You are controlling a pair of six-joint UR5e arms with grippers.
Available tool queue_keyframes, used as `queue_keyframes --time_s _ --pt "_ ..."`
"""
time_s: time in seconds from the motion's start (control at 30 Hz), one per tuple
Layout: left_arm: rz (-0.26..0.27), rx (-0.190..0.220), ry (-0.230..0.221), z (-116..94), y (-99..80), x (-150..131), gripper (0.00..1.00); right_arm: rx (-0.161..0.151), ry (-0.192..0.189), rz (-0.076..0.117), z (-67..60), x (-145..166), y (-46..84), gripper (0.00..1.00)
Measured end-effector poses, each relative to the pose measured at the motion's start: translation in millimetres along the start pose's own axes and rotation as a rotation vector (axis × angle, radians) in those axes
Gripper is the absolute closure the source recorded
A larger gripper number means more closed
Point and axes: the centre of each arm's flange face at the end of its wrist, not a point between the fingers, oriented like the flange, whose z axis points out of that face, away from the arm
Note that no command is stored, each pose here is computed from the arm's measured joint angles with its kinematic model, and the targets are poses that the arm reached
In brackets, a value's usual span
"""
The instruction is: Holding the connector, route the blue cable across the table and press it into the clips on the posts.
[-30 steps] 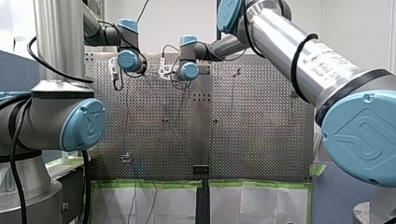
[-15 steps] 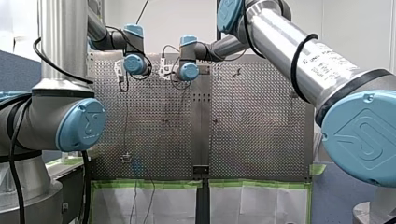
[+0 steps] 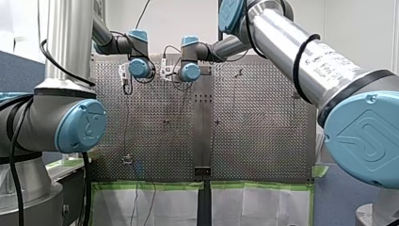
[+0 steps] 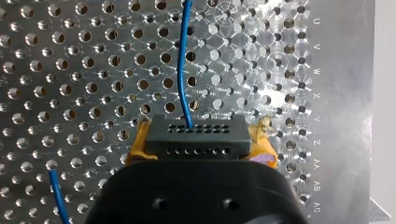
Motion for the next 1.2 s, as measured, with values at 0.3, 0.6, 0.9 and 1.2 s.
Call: queue_keyframes --time_s 0.3,0.6,0.9,1.2 --pt "-0.008 0.013 -0.002 2.2 -1.8 0.0 0.0 0.0 0.0 0.0 0.1 -0.2 0.1 1.0" --pt "-0.031 0.007 0.0 2.4 -0.3 0.3 0.66 0.0 -0.001 0.0 0.1 -0.8 0.1 1.0" --pt "-0.046 -0.011 0.024 0.0 2.8 3.0 1.0 0.0 -0.005 0.0 -0.3 -1.5 0.0 1.0" --pt "-0.044 -0.016 0.067 -9.7 3.5 15.9 1.0 -0.002 -0.022 -0.003 -2.3 -7.2 0.6 1.0"
